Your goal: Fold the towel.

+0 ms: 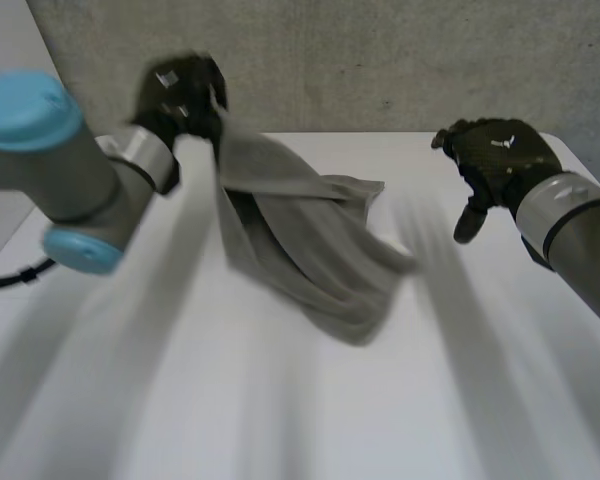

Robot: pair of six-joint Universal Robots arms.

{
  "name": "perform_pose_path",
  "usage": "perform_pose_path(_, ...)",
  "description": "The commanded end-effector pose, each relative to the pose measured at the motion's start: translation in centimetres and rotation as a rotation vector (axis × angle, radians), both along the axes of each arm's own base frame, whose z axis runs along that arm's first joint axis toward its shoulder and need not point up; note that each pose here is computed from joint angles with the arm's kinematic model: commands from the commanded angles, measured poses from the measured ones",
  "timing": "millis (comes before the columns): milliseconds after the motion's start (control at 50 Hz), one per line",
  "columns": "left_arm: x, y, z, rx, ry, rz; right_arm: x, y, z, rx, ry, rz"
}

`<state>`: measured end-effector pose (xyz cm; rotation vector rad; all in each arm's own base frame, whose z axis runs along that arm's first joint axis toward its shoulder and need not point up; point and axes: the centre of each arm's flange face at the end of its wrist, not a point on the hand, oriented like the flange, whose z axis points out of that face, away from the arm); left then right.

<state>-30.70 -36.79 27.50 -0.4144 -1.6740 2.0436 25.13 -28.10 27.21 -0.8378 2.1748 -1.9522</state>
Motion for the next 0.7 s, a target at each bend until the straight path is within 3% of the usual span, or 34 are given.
perform_pose_path(20,5.3,-0.5,7.9,-0.161,0.078,0.153,-0.4,1.3,-1.5,-0.002,-0.007,0.000)
perform_pose_path(100,5.3,0.7,9.8,-0.201,0.096,0.151,-0.3,1.7,-2.0,-0.016,-0.006,0.007)
perform_pose_path(260,0.2,5.3,9.6,-0.181,0.097,-0.007,-0.6,2.0,-2.5,-0.011,-0.006,-0.001)
perform_pose_path(300,-3.5,7.4,6.2,-0.104,0.058,-0.106,-0.7,2.0,-2.4,-0.014,-0.008,-0.004)
perform_pose_path(320,-3.5,7.4,6.2,-0.104,0.057,-0.107,-0.8,2.0,-2.4,-0.015,-0.008,-0.007)
perform_pose_path(360,-7.9,10.3,2.1,-0.022,0.003,-0.227,-0.9,1.9,-2.3,-0.018,-0.009,-0.011)
perform_pose_path(380,-7.9,10.4,2.1,-0.022,0.003,-0.227,-1.0,1.8,-2.2,-0.021,-0.010,-0.018)
perform_pose_path(460,-12.2,14.3,-2.5,0.048,-0.083,-0.349,-1.8,1.2,-1.7,-0.034,-0.012,-0.046)
perform_pose_path(560,-13.8,16.8,-3.8,0.079,-0.113,-0.414,-2.7,0.8,-0.7,-0.067,-0.020,-0.071)
perform_pose_path(700,-13.4,18.1,-2.4,0.069,-0.114,-0.430,-2.8,0.6,-0.3,-0.080,-0.021,-0.075)
